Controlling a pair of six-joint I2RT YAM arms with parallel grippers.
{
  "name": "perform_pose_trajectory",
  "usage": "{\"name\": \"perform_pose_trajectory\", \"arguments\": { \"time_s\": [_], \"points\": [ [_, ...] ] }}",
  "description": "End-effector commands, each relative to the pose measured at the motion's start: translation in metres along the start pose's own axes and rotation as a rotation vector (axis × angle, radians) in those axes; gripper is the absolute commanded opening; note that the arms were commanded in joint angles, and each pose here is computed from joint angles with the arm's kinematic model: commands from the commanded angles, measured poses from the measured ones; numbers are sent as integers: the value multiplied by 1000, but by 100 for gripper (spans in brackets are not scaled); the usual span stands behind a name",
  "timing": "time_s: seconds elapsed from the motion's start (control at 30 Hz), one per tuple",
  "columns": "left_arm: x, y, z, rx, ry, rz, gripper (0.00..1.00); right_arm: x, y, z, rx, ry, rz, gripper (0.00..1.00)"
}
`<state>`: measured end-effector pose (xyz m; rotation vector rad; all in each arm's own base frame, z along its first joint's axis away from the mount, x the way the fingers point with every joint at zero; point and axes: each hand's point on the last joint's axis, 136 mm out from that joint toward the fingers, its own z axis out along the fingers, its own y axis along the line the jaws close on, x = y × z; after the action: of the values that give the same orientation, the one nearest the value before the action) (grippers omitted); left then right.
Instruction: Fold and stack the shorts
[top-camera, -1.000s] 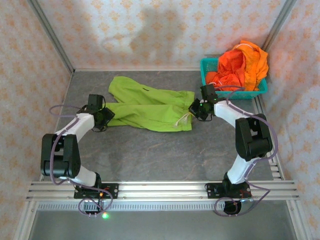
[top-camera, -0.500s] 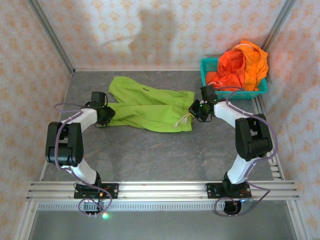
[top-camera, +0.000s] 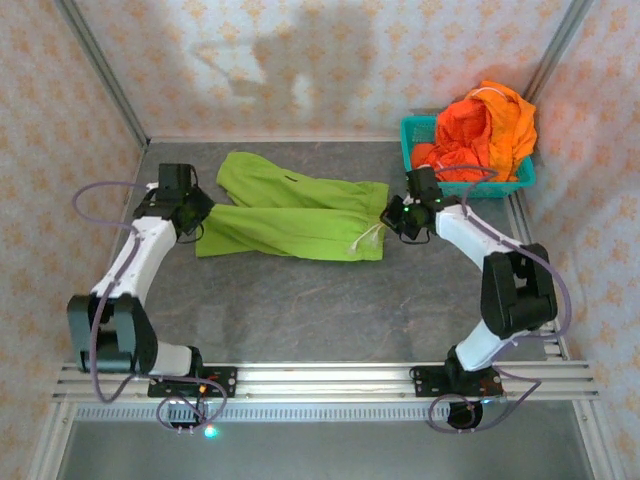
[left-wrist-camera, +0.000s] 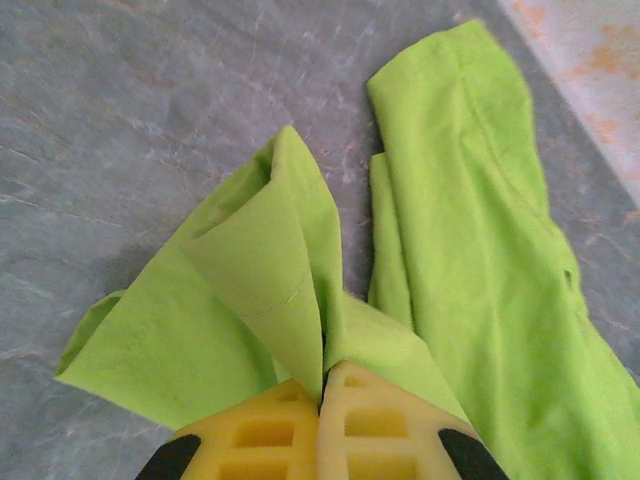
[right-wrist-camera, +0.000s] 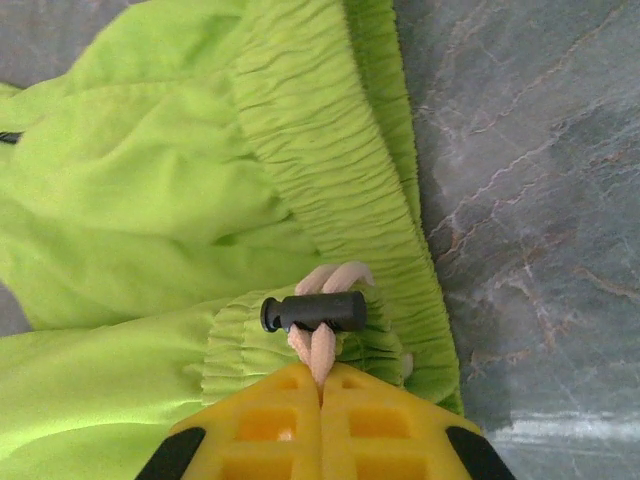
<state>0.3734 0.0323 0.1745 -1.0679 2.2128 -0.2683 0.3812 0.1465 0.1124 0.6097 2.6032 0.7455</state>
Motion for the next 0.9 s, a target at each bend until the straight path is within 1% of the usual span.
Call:
{"name": "perform_pose_trajectory", "arguments": {
  "time_s": [0.0, 0.1, 0.2, 0.37, 0.5, 0.6, 0.73, 0.8, 0.87],
  "points": [
    [-6, 25, -38, -88, -50, 71, 0, 10, -11, -23, 37, -3, -33, 0],
    [2, 35, -62, -77, -66, 79, 0, 26, -11, -39, 15, 24, -60, 0],
    [22, 46, -77, -45, -62, 79, 0, 49, -15, -51, 10, 71, -101, 0],
    [61, 71, -88, -49, -44, 94, 0, 99, -25, -56, 44, 161, -182, 0],
    [89, 91, -88, -70, -21, 102, 0, 138, -48, -52, 141, 235, -230, 0],
    [102, 107, -83, -103, -13, 110, 0, 153, -74, -46, 233, 261, -233, 0],
    [112, 121, -77, -139, -2, 103, 0, 164, -100, -34, 302, 272, -214, 0],
    [112, 123, -75, -146, -14, 99, 0, 165, -106, -28, 316, 271, -208, 2],
    [109, 124, -74, -151, -32, 103, 0, 166, -103, -22, 300, 276, -199, 3]
  ]
}}
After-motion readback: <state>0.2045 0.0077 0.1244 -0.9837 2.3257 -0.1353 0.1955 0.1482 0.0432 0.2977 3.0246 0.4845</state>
